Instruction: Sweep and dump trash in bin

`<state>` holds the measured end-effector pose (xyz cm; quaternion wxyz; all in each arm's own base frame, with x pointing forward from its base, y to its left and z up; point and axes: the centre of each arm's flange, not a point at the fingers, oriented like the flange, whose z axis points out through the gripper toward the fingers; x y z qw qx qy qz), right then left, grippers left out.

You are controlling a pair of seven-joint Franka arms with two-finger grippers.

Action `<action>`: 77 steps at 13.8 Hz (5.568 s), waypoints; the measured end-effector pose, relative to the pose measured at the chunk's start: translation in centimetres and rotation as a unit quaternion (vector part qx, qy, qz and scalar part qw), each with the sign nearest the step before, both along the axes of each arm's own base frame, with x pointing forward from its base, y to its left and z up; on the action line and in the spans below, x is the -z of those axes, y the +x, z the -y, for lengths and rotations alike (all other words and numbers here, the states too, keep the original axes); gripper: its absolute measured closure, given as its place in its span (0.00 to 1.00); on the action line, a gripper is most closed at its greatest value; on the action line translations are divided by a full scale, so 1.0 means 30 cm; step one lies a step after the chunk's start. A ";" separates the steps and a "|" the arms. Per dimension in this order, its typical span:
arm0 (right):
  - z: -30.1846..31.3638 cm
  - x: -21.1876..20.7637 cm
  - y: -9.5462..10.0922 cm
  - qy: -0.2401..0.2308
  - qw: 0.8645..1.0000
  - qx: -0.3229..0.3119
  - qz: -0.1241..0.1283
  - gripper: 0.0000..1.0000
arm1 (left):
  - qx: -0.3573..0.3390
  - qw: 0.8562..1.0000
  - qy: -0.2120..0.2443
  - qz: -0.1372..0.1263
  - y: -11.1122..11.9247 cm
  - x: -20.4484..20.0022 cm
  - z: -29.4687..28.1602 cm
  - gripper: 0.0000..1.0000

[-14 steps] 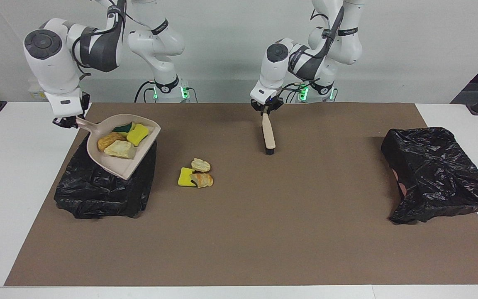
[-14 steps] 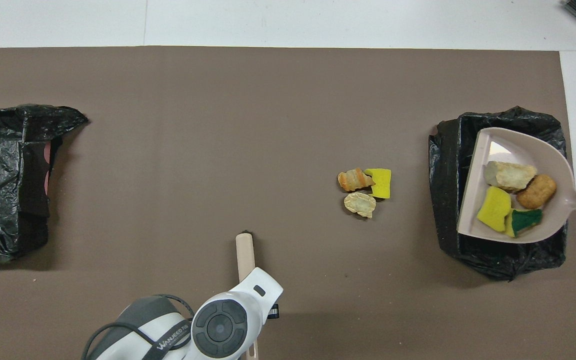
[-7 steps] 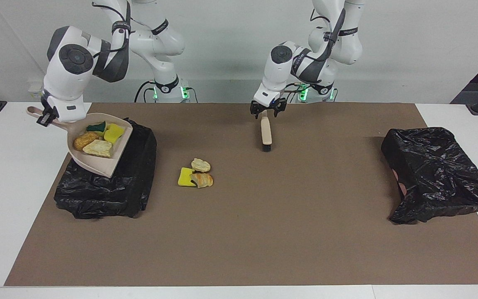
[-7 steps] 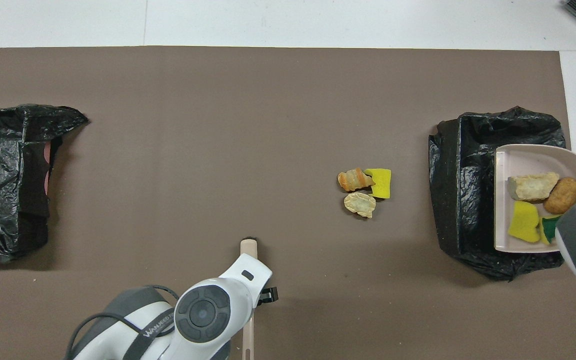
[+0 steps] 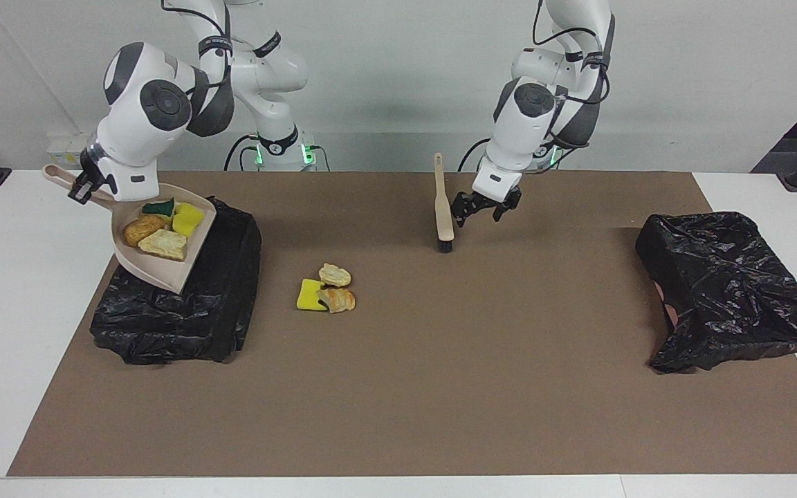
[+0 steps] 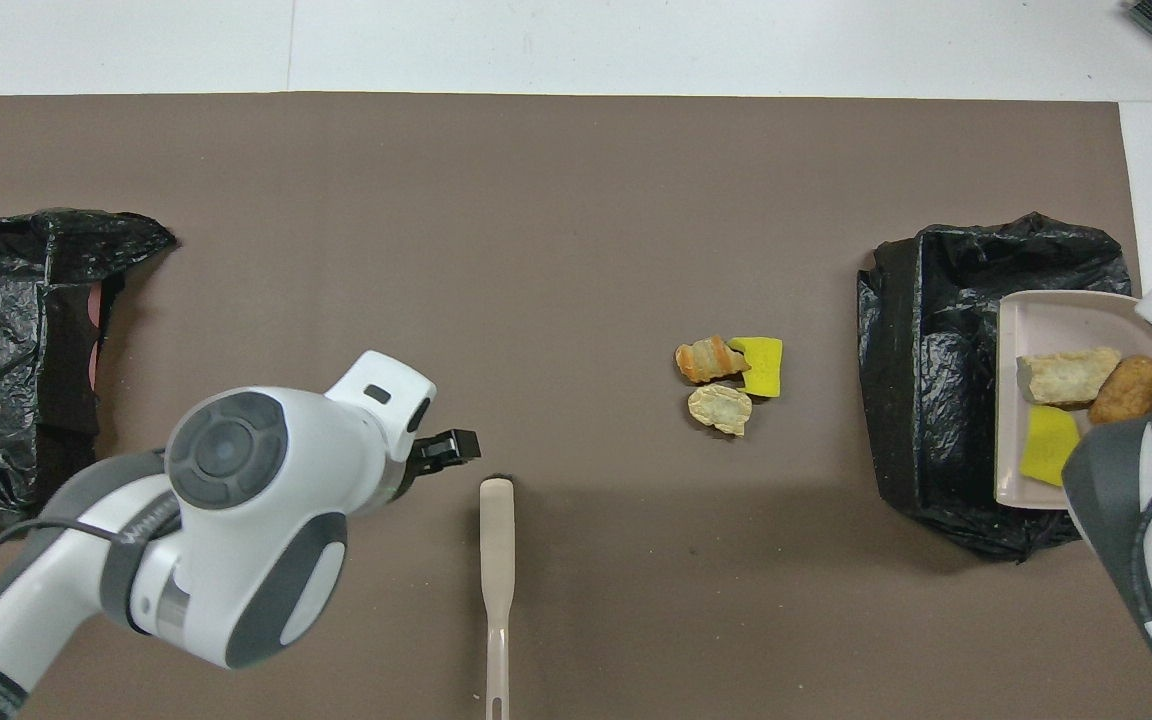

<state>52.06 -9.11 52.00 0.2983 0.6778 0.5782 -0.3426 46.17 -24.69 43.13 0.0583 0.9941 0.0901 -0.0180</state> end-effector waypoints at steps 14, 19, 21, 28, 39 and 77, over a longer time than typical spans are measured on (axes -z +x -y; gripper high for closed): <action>-0.222 0.016 -0.038 -0.130 0.991 -0.024 -0.006 0.68 | 0.059 0.997 0.013 0.038 0.339 -0.449 -0.753 0.00; -0.278 0.032 -0.029 -0.177 0.983 -0.057 -0.012 0.68 | 0.054 0.997 0.035 0.034 0.327 -0.496 -0.909 0.00; -0.300 0.044 -0.027 -0.190 0.980 -0.059 -0.019 0.68 | 0.058 0.997 0.038 0.031 0.306 -0.540 -0.898 0.00; -0.440 0.100 -0.035 -0.242 0.966 -0.078 -0.039 0.68 | 0.091 0.994 0.043 0.041 0.241 -0.630 -0.861 0.00; -0.581 0.065 -0.062 -0.312 0.944 -0.100 -0.042 0.68 | 0.118 0.992 0.042 0.000 0.235 -0.579 -0.825 0.00; -1.932 0.626 0.151 0.263 0.680 0.626 0.276 0.68 | 0.142 0.989 0.041 -0.010 0.247 -0.556 -0.751 0.00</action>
